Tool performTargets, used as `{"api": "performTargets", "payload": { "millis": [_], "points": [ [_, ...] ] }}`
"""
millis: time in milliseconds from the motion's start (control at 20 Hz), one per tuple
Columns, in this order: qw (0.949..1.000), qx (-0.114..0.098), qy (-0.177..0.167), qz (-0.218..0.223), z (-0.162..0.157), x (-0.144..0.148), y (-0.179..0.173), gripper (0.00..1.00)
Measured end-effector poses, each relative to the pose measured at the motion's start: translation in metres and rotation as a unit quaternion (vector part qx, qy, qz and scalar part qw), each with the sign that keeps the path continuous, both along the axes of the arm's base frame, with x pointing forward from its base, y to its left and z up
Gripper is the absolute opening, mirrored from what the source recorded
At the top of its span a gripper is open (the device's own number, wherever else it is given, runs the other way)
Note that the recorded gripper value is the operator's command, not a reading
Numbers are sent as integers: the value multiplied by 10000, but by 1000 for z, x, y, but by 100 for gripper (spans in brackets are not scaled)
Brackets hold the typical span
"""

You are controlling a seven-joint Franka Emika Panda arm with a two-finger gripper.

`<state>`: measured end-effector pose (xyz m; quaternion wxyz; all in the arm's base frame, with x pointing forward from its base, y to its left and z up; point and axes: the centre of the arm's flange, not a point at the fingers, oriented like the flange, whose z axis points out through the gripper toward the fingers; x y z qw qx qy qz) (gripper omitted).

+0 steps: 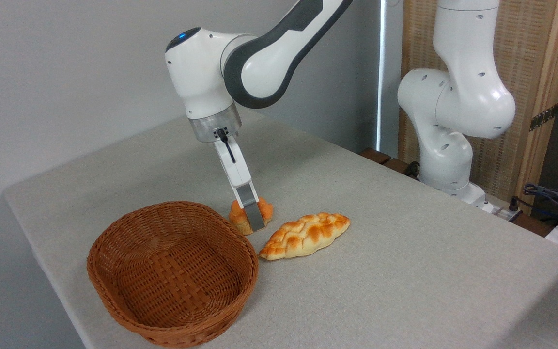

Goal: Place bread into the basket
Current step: 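Close the gripper fingers around the orange bun, then lift the held bun and carry it over the wicker basket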

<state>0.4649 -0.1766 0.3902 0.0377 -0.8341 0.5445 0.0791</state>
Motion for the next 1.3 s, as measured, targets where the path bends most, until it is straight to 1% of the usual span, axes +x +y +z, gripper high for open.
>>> {"api": "performTargets", "payload": {
  "millis": [300, 450, 600, 700, 750, 800, 850, 900, 950, 1050, 1100, 1200, 1300],
  "points": [
    [9998, 29, 122, -156, 1, -1, 1, 45],
    [9992, 140, 293, -218, 10, -1, 6, 44],
    [9967, 176, 566, -553, 32, 3, 14, 45],
    [9948, 163, 744, -678, 52, 8, 30, 45],
    [9947, 128, 731, -705, 65, 13, 38, 45],
    [9957, 84, 648, -663, 79, 19, 48, 45],
    [9969, -21, 536, -579, 92, 26, 57, 45],
    [9977, -183, 450, -471, 103, 31, 64, 45],
    [9980, -384, 366, -331, 111, 36, 70, 46],
    [9969, -766, 135, -89, 122, 45, 80, 46],
    [9961, -880, 32, 18, 124, 49, 83, 46],
    [9947, -990, -141, 250, 121, 56, 82, 46],
    [9912, -1177, -310, 512, 118, 65, 78, 46]
  ]
}}
